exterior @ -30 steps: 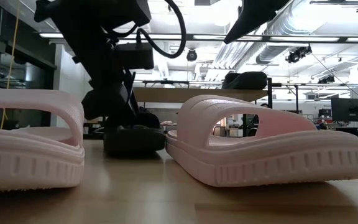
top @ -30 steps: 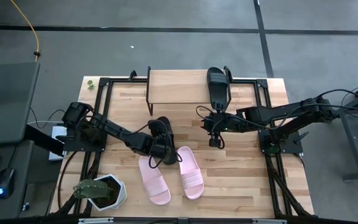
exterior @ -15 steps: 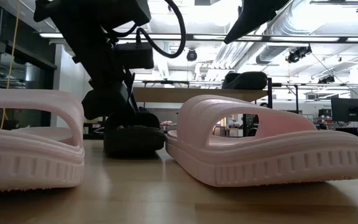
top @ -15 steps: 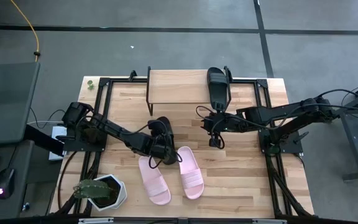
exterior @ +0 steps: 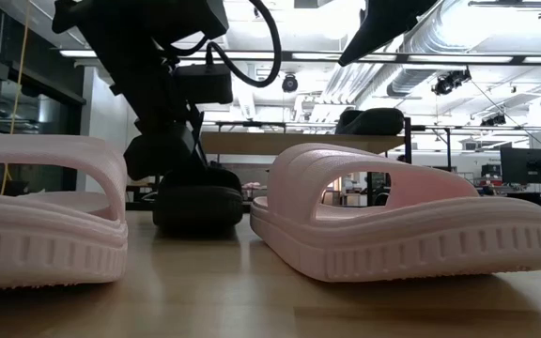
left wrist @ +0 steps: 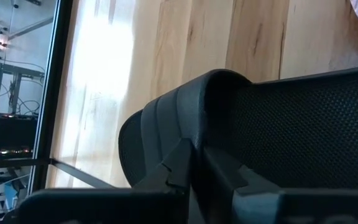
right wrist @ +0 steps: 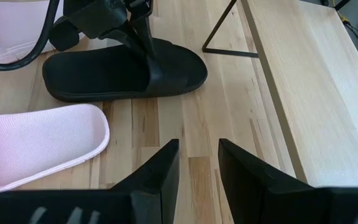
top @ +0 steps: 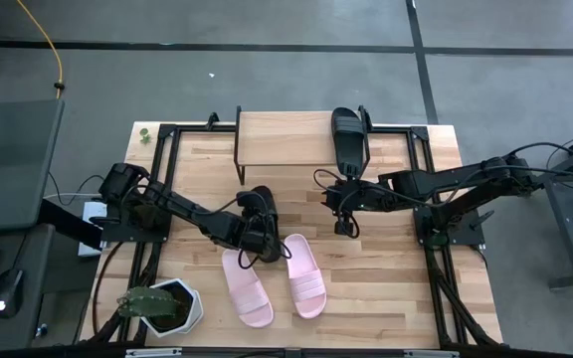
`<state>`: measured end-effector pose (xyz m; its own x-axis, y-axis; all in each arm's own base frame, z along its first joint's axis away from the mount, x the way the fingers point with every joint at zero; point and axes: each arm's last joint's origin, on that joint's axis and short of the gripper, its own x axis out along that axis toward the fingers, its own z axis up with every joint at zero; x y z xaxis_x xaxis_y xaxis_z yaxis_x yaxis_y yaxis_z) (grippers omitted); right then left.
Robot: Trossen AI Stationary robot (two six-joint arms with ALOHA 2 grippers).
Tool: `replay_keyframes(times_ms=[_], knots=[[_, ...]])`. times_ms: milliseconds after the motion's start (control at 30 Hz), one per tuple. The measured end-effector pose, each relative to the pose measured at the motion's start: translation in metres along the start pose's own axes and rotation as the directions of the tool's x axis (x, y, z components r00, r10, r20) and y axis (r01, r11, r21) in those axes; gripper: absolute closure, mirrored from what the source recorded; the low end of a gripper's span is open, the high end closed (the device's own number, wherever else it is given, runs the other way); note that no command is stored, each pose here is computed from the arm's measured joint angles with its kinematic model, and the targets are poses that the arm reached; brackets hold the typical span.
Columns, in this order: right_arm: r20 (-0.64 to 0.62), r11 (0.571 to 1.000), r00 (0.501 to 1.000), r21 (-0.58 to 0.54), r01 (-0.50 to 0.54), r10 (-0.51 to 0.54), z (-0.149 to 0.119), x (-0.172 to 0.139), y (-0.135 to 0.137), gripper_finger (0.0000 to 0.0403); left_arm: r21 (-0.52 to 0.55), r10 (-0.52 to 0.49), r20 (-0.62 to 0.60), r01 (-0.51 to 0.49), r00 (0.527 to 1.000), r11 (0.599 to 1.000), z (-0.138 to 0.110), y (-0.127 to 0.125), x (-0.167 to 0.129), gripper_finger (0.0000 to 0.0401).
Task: Pick and place slides into the shelf
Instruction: Put the black slide on the shelf
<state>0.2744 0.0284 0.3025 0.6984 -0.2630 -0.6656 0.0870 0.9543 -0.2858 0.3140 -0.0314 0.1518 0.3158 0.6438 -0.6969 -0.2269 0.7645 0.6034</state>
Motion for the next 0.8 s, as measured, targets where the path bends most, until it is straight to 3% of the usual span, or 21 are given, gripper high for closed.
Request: replay_keyframes(times_ms=[233,800], knots=[[0.000,1.000,1.000,0.000,0.001,-0.001,0.000,0.000,0.000,0.0301,0.010,-0.005,-0.011,0.005,1.000,1.000,0.004,0.003,-0.003,0.0389],[-0.001,1.000,1.000,0.000,0.005,-0.005,0.000,0.000,0.000,0.0301,0.003,-0.009,0.023,0.009,1.000,1.000,0.055,0.032,-0.044,0.0394]])
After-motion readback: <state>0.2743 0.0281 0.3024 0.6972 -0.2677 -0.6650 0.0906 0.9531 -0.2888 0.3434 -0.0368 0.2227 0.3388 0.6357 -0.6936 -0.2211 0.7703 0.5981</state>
